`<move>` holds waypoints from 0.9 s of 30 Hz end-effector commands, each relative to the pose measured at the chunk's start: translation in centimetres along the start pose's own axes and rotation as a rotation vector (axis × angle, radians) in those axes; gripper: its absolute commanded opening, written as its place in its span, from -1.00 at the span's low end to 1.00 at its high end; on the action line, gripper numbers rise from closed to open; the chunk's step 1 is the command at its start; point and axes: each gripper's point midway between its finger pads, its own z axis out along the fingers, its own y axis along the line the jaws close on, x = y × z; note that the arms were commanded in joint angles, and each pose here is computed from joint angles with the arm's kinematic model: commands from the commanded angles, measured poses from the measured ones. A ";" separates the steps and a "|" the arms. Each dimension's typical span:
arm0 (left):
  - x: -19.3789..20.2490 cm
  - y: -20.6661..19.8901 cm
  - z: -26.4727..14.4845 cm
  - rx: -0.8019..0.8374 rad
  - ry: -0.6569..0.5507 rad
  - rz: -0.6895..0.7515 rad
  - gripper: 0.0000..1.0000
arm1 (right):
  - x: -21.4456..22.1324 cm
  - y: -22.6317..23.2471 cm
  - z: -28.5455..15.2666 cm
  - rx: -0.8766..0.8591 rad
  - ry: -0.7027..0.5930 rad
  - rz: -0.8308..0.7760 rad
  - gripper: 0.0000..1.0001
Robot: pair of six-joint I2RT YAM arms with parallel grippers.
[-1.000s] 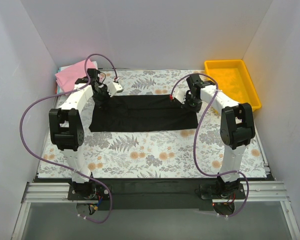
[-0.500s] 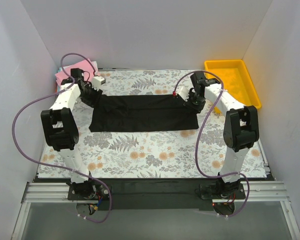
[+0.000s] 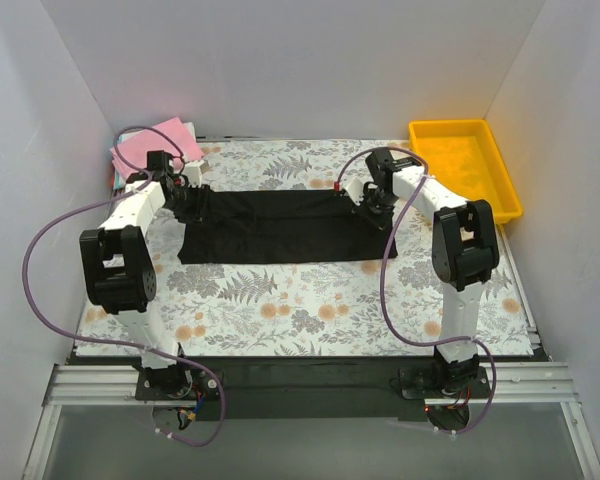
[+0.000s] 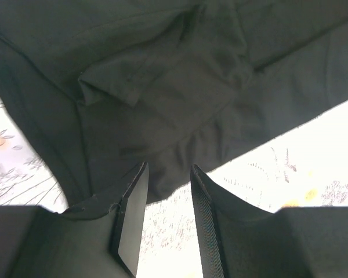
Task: Fold and stack the t-shirts
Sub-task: Fold the tshirt
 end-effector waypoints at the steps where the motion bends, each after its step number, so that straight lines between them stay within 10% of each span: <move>1: -0.3 -0.1 1.7 0.019 -0.017 -0.077 -0.33 | -0.6 1.1 0.2 -0.048 -0.011 0.050 -0.60; 27: -8.4 2.7 6.7 -0.008 -0.159 -0.090 -0.27 | 1.4 1.4 2.1 -0.071 0.054 0.056 -0.61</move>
